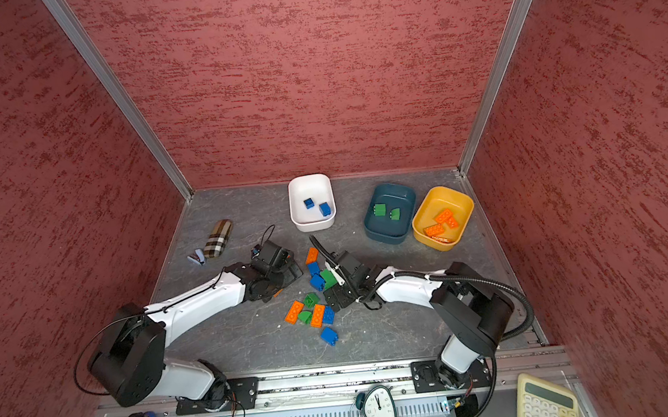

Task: Sort the legos into containers by color
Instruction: 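Move the right gripper to the pile and grasp a blue 2x4 brick, then carry the blue brick into the white tub and release it with the right gripper, then move the right gripper back to the pile and grasp a green brick, then carry the green brick into the teal tub with right gripper while left grasps blue brick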

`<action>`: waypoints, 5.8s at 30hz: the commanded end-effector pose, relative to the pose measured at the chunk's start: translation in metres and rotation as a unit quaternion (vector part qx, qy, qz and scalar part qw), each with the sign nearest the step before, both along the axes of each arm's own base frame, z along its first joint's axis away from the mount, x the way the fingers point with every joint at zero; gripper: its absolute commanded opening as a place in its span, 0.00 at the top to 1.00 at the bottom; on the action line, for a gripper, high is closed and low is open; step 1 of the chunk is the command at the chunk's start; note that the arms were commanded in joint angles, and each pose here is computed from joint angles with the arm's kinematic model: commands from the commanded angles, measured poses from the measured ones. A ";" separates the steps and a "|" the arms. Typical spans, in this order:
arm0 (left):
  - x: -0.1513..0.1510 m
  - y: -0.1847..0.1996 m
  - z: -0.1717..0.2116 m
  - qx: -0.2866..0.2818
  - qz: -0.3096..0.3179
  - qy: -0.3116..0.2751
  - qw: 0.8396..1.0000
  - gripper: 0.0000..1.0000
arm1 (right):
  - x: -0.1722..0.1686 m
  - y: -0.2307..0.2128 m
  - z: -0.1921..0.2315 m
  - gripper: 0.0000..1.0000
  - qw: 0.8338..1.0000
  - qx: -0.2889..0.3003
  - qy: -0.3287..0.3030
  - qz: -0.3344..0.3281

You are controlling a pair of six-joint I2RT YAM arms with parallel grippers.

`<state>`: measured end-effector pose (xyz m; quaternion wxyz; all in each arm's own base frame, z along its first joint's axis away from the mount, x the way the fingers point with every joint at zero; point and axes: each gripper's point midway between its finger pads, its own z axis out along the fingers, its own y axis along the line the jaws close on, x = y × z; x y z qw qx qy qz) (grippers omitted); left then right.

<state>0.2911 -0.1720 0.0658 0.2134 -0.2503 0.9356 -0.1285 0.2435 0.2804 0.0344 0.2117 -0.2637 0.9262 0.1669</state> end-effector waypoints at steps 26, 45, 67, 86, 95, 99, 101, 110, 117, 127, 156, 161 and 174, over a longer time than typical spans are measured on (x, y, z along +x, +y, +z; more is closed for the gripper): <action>-0.002 0.034 0.000 0.047 0.013 0.010 0.999 0.01 | 0.080 0.027 0.101 0.46 0.981 0.075 -0.175 -0.030; -0.015 0.032 -0.013 0.057 -0.057 0.054 0.995 0.01 | 0.283 0.049 0.108 0.43 0.966 0.084 -0.208 -0.132; 0.006 -0.036 0.008 0.025 -0.121 0.027 0.992 0.01 | 0.193 0.000 0.139 0.01 0.968 0.124 -0.185 -0.114; 0.008 -0.026 0.012 0.013 -0.081 0.009 0.997 0.01 | 0.058 -0.003 0.041 0.04 0.993 0.103 -0.058 0.009; 0.008 -0.024 0.010 0.012 -0.071 0.011 0.997 0.01 | 0.056 0.010 0.018 0.04 0.995 0.072 -0.064 0.022; 0.008 -0.024 0.009 0.013 -0.072 0.013 0.997 0.00 | 0.055 0.020 0.016 0.09 0.994 0.078 -0.072 0.040; 0.008 -0.025 0.009 0.013 -0.072 0.013 0.997 0.00 | 0.057 0.024 0.015 0.13 0.993 0.077 -0.084 0.042; 0.007 -0.024 0.007 0.012 -0.071 0.015 0.997 0.00 | 0.062 0.041 0.009 0.25 0.989 0.074 -0.113 0.051; 0.007 -0.030 0.006 0.010 -0.084 0.016 0.996 0.01 | 0.060 0.044 0.017 0.44 0.985 0.092 -0.134 0.062; 0.010 -0.045 0.008 0.018 -0.130 0.004 0.991 0.01 | 0.061 0.018 0.030 0.64 0.980 0.069 -0.183 0.040; 0.002 -0.067 -0.016 0.081 -0.171 0.042 0.981 0.37 | 0.214 -0.159 0.113 0.69 0.932 0.102 -0.250 -0.242; 0.001 -0.063 -0.021 0.085 -0.159 0.055 0.982 0.44 | 0.249 -0.191 0.098 0.59 0.922 0.080 -0.210 -0.317; 0.009 -0.075 -0.038 0.080 -0.163 0.079 0.980 0.47 | 0.232 -0.189 0.116 0.01 0.916 0.112 -0.206 -0.325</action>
